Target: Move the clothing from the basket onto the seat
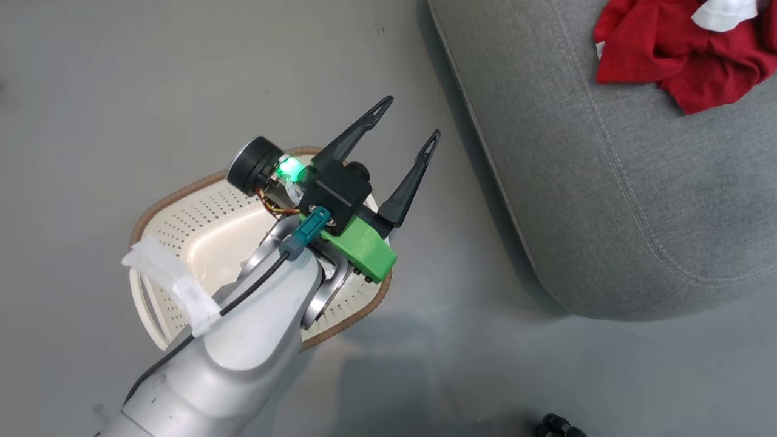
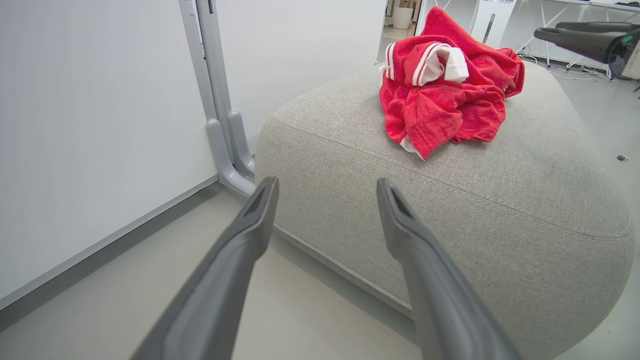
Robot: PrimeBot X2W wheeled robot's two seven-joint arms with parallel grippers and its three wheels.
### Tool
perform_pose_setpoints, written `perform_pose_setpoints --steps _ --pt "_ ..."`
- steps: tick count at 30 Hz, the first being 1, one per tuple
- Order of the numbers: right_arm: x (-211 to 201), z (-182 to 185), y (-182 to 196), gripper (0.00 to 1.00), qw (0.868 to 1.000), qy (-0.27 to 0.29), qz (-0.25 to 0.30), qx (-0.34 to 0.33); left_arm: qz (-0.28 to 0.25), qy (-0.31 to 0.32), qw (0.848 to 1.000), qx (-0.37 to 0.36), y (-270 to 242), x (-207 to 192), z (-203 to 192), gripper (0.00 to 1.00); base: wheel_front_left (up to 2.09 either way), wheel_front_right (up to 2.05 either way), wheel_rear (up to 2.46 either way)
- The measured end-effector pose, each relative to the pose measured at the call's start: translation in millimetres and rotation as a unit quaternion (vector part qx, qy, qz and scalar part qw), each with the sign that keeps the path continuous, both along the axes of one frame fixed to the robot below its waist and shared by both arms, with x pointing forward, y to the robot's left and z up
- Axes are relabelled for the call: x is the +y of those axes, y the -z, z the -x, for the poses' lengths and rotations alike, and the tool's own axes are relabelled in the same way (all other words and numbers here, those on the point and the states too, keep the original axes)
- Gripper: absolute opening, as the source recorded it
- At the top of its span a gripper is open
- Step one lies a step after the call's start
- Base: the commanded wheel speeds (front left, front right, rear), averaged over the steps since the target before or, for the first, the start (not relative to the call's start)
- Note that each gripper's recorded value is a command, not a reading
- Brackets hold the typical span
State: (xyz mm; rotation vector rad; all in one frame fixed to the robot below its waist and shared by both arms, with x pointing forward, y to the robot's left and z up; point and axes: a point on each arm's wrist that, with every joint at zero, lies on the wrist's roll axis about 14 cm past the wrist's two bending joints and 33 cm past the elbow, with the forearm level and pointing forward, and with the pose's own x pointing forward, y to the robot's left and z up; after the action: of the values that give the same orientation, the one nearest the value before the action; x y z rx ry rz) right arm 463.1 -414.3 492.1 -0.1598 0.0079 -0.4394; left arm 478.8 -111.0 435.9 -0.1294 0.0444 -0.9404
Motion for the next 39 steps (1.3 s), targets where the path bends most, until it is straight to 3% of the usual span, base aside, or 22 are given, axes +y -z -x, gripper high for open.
perform_pose_setpoints --steps 12,21,28,39 --pt "106 -4 -46 1.0 0.988 -0.132 -0.014 -0.083 0.012 -0.115 0.993 -0.002 -32 63 5 1.0 0.0 0.0 0.0" --pt "183 -16 -62 1.0 0.966 -0.225 -0.05 -0.12 0.016 -0.242 0.97 -0.013 -51 145 2 1.0 0.0 0.0 0.0" --pt "226 -11 -69 1.0 0.951 -0.27 -0.071 -0.132 0.015 -0.32 0.947 -0.024 -63 201 15 1.0 0.0 0.0 0.0" --pt "255 10 -64 1.0 0.943 -0.294 -0.092 -0.125 0.02 -0.379 0.925 -0.031 -74 243 47 1.0 0.0 0.0 0.0"
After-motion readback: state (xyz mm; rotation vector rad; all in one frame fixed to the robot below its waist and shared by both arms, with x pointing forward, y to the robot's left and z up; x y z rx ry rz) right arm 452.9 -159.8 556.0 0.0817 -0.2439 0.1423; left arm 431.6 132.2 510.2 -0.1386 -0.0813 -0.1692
